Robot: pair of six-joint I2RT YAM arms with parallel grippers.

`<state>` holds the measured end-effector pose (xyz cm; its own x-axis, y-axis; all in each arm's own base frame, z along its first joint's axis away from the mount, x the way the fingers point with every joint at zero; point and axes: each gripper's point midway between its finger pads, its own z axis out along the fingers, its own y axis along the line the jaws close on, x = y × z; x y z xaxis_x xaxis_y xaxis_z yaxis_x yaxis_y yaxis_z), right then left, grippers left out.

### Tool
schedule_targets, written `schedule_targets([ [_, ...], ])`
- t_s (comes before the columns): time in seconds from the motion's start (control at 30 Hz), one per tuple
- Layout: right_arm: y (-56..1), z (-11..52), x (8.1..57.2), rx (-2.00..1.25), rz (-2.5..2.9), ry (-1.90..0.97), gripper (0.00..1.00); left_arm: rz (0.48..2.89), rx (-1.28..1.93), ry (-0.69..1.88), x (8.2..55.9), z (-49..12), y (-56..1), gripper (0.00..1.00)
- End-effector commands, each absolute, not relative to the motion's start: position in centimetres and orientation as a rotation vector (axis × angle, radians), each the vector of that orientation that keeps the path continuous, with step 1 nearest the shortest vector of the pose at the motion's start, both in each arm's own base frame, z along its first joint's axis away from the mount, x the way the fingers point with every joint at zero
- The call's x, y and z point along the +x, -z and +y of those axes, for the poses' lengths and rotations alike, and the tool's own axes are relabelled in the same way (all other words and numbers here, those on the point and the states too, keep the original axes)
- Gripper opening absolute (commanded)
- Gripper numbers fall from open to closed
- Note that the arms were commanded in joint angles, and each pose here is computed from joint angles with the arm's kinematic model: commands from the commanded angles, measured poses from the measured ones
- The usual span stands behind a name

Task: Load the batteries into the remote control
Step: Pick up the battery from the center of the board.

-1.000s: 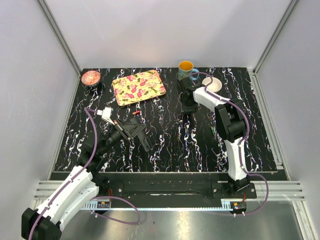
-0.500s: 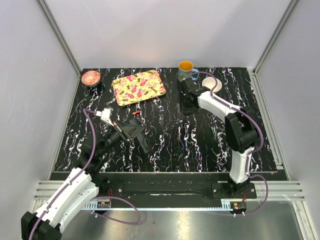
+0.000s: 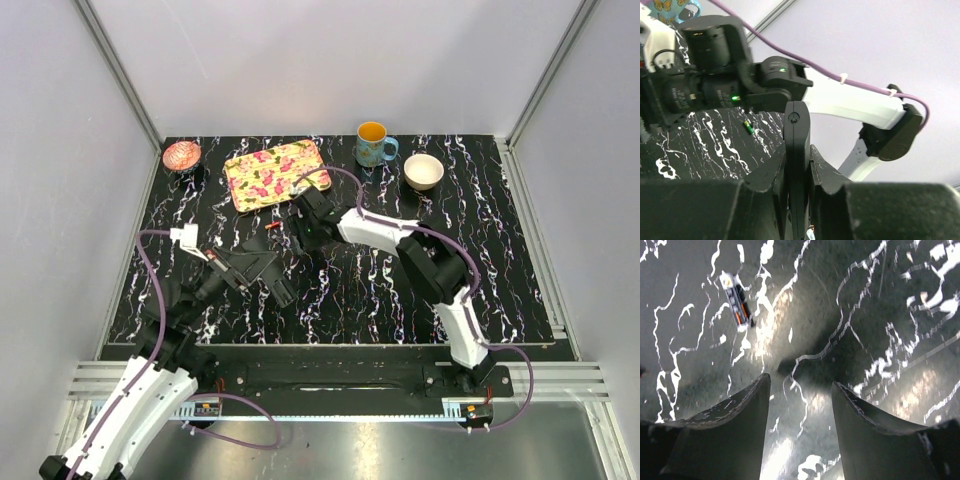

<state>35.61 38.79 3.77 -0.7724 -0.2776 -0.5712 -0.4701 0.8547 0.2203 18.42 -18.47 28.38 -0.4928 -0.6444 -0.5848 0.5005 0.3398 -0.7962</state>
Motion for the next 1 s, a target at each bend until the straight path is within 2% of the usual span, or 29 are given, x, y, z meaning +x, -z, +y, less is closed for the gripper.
schedule_targets([
  [0.0,-6.6,42.0,38.5,-0.617,2.351,-0.544,0.61,1.477,-0.110,1.374,17.6,-17.7,-32.2,0.00],
  [0.43,-5.5,45.5,38.7,-0.777,2.299,-0.501,0.66,1.449,-0.123,1.341,16.9,-16.7,-32.6,0.00],
  [0.73,-4.0,47.0,39.6,-0.843,2.284,-0.400,0.61,1.444,-0.117,1.325,16.6,-16.4,-32.8,0.00],
  [0.97,-2.5,46.8,39.9,-0.885,2.301,-0.335,0.50,1.448,-0.121,1.331,16.6,-16.5,-32.4,0.00],
])
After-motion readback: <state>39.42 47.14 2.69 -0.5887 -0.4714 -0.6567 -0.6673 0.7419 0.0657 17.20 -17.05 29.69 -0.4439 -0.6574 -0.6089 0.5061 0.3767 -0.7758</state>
